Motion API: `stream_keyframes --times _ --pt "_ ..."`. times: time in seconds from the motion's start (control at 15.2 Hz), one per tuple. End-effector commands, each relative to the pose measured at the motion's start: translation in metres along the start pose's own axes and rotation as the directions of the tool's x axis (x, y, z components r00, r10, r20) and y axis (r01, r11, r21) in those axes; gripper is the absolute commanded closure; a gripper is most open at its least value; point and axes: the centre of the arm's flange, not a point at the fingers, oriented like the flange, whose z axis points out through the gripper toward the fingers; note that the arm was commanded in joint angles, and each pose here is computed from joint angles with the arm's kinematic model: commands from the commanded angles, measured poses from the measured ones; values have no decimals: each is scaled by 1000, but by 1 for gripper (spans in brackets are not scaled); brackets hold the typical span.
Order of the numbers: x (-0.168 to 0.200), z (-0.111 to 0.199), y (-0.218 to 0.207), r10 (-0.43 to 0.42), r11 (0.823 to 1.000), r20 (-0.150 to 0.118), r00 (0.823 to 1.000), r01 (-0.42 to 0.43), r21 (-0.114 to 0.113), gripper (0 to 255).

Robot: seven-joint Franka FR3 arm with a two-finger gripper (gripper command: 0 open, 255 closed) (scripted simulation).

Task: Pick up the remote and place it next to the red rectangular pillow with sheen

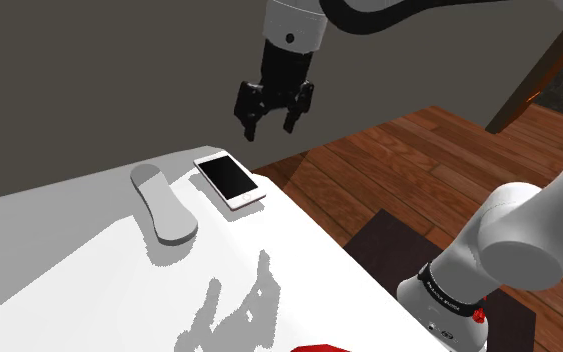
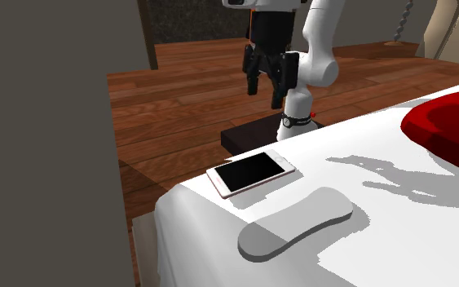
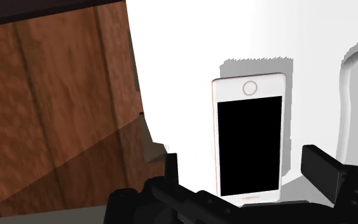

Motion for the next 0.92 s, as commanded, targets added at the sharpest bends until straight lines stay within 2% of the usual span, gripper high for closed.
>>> stream_keyframes --times 0.0,0.86 --pt "6 12 -25 1 1000 7 1000 -1 -6 0" --pt "47 84 -185 2 999 54 999 1 -51 0"
